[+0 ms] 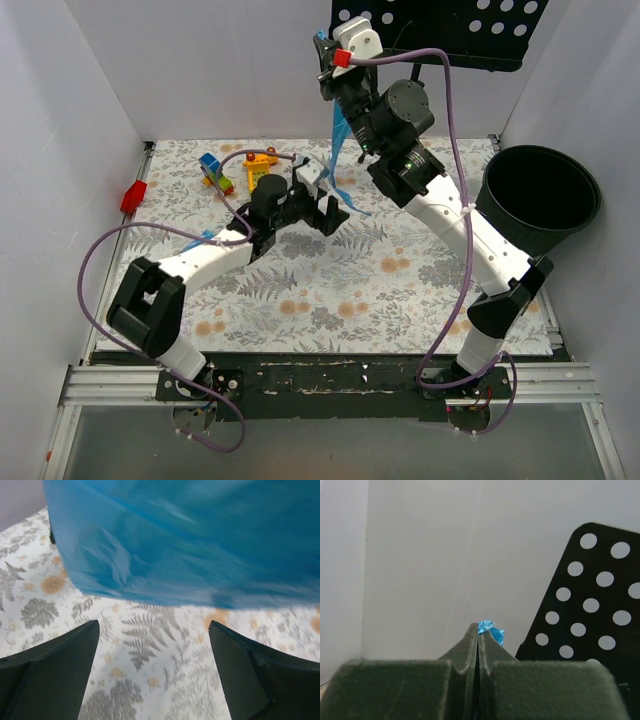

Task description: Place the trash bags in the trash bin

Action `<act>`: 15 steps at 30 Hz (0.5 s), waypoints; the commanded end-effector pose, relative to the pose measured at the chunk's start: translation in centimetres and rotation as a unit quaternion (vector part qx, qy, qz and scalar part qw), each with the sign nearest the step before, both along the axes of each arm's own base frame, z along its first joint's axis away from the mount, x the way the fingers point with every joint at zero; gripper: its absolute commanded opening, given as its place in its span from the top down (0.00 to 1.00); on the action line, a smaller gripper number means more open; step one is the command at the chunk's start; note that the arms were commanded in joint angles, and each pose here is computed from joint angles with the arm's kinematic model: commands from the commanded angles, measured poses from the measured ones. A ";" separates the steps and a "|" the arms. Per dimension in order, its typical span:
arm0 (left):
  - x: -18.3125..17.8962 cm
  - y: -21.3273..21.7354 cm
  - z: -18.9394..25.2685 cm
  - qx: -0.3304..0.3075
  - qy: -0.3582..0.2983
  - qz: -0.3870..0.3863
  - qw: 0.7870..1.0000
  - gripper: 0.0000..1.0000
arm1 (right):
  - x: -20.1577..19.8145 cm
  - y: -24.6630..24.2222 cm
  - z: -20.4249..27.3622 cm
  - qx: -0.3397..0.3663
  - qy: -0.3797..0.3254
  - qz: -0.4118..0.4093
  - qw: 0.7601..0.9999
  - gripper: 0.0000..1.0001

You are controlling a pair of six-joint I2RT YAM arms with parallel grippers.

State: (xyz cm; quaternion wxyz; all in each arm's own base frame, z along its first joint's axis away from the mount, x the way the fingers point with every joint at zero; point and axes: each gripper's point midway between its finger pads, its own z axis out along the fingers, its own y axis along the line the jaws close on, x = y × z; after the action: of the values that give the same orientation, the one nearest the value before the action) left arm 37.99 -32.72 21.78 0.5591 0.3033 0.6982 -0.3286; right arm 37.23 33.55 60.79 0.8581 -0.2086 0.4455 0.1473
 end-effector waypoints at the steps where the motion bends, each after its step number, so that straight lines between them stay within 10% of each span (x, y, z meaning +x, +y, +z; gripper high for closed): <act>1: -5.3 2.2 2.0 0.023 -0.030 -0.039 0.999 0.03 | -0.3 -2.2 2.4 0.049 -0.021 -0.033 0.998 0.99; 15: -6.3 1.2 4.5 -0.039 -0.009 -0.024 0.999 0.02 | 1.4 -1.9 1.3 0.055 -0.016 -0.092 0.994 0.99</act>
State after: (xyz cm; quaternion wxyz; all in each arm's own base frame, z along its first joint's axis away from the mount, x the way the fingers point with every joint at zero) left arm 31.25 -30.32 25.40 0.5612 0.3133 0.6802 -0.3525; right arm 39.48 33.27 59.15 0.8622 -0.1645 0.4697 0.0947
